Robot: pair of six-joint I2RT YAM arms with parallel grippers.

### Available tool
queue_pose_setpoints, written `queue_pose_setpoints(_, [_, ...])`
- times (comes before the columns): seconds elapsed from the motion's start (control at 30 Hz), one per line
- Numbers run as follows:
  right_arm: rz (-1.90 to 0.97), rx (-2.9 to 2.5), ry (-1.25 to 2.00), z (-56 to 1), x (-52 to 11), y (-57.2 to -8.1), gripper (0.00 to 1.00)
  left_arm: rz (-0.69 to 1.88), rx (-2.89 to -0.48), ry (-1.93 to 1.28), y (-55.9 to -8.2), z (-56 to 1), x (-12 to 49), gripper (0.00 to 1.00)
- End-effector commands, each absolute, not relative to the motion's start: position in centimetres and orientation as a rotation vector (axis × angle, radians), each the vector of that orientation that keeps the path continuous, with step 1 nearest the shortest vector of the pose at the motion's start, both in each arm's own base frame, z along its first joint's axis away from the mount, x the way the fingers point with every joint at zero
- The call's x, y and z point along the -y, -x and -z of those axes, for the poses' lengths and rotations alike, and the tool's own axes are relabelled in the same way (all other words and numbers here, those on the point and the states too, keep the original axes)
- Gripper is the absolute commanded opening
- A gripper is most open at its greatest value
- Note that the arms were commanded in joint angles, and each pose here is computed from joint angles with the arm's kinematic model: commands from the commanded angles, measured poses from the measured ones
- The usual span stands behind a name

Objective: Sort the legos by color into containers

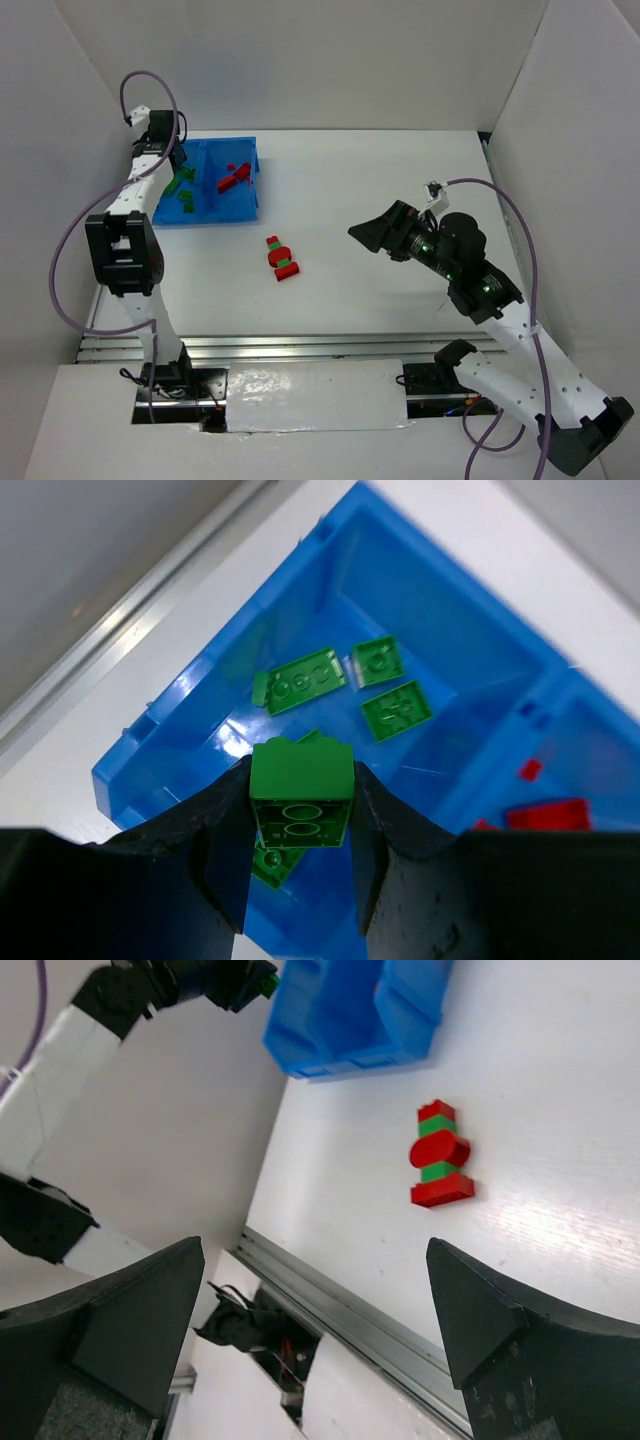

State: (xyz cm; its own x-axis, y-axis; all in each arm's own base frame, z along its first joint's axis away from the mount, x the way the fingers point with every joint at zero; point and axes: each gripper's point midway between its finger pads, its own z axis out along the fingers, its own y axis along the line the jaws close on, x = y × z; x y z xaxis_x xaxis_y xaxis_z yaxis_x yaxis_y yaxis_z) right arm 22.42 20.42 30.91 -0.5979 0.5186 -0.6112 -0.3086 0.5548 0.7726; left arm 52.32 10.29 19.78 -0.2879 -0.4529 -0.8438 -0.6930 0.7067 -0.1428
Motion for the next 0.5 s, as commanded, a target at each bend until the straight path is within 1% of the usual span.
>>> queue_pose_setpoints(0.0, [-1.105,-1.940,-0.140,-29.0,-20.5,-22.9,1.00,-0.313,-2.013,0.896,-52.7,-18.8,-10.1,0.20])
queue_pose_setpoints(0.03, [-1.105,-1.955,-0.136,-28.6,-20.8,-23.2,1.00,-0.310,-2.022,0.914,-53.0,-18.1,-10.2,0.30])
queue_pose_setpoints(0.07, [-1.108,-1.956,-0.131,-28.7,-20.9,-23.3,1.00,-0.305,-2.031,0.917,-53.0,-17.7,-10.6,0.35])
queue_pose_setpoints(0.1, [-1.120,-1.956,-0.118,-28.8,-21.2,-23.3,1.00,-0.286,-2.034,0.914,-53.3,-17.4,-10.5,0.50])
queue_pose_setpoints(0.13, [-1.121,-1.965,-0.112,-28.6,-21.4,-23.4,1.00,-0.290,-2.032,0.928,-53.1,-17.2,-10.8,0.60])
queue_pose_setpoints(0.17, [-1.124,-1.964,-0.107,-28.6,-21.5,-23.5,1.00,-0.297,-2.028,0.942,-52.9,-17.2,-10.9,0.72])
queue_pose_setpoints(0.23, [-1.122,-1.976,-0.105,-28.3,-21.8,-23.8,1.00,-0.295,-2.012,0.946,-52.5,-17.7,-10.9,0.99])
queue_pose_setpoints(0.4, [-1.069,-2.027,-0.118,-26.3,-22.1,-25.2,1.00,-0.293,-1.941,0.980,-51.2,-21.2,-11.4,1.00])
queue_pose_setpoints(0.47, [-0.978,-2.094,-0.088,-24.2,-23.2,-26.0,1.00,-0.273,-1.926,1.001,-49.9,-23.2,-11.2,0.99])
